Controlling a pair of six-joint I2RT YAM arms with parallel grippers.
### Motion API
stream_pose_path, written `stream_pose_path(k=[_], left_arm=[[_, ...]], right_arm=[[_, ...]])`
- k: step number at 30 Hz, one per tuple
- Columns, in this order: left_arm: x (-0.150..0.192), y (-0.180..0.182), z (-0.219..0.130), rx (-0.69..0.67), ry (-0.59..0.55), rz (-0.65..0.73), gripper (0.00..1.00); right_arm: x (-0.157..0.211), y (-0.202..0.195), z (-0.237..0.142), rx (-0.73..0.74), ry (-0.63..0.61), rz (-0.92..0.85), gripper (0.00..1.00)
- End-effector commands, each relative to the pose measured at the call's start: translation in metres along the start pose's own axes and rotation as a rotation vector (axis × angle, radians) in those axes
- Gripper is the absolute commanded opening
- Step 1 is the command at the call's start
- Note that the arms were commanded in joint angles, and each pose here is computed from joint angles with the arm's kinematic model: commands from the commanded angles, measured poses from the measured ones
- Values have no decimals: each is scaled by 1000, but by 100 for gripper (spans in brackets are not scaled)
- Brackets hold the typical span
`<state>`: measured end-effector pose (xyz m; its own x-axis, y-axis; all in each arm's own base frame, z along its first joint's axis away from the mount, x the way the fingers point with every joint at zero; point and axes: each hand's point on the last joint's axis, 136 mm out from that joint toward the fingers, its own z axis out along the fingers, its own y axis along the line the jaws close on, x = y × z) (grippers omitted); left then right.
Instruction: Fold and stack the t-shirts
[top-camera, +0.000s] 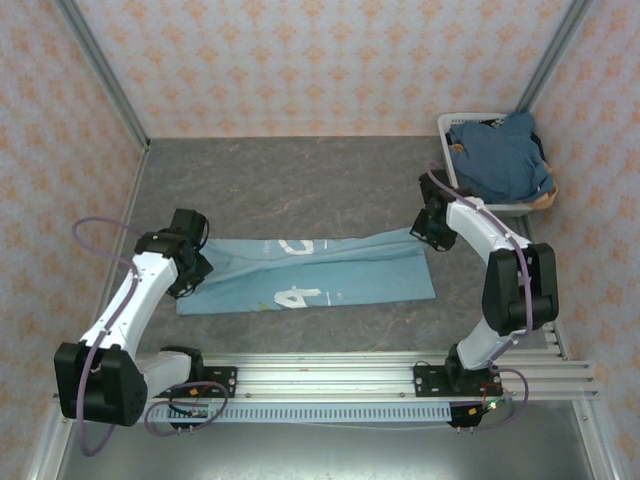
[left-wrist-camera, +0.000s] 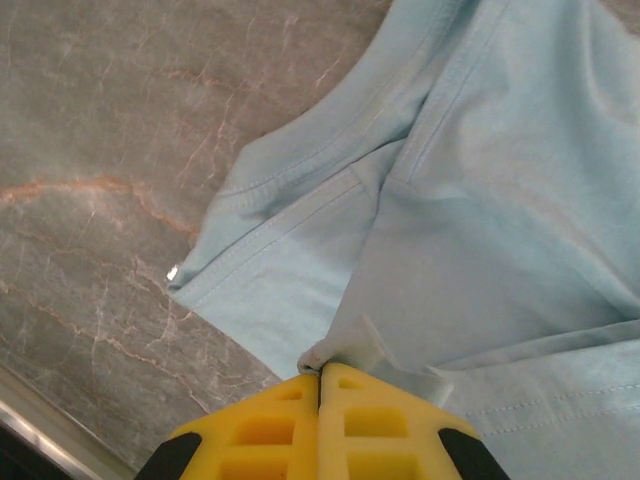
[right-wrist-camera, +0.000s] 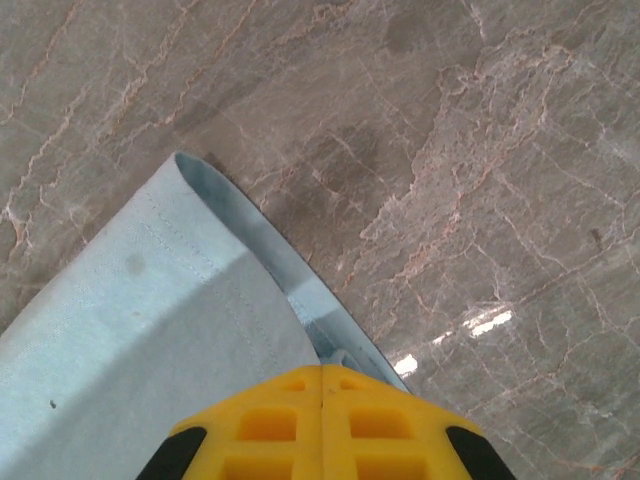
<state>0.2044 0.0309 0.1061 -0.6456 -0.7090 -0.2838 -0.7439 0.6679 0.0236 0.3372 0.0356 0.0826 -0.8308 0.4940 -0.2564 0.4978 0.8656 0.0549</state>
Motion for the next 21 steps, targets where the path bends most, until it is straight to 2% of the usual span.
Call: stream_pose_path(k=[1, 9, 21], left_arm=[[2, 16, 3, -55, -30, -59, 0], [19, 32, 8, -86, -50, -118, 0], [30, 21, 22, -75, 1, -93, 0]], right_arm=[[9, -12, -2, 50, -21, 7, 0], [23, -26, 10, 125, -10, 1, 0], [16, -31, -12, 133, -79, 15, 0]])
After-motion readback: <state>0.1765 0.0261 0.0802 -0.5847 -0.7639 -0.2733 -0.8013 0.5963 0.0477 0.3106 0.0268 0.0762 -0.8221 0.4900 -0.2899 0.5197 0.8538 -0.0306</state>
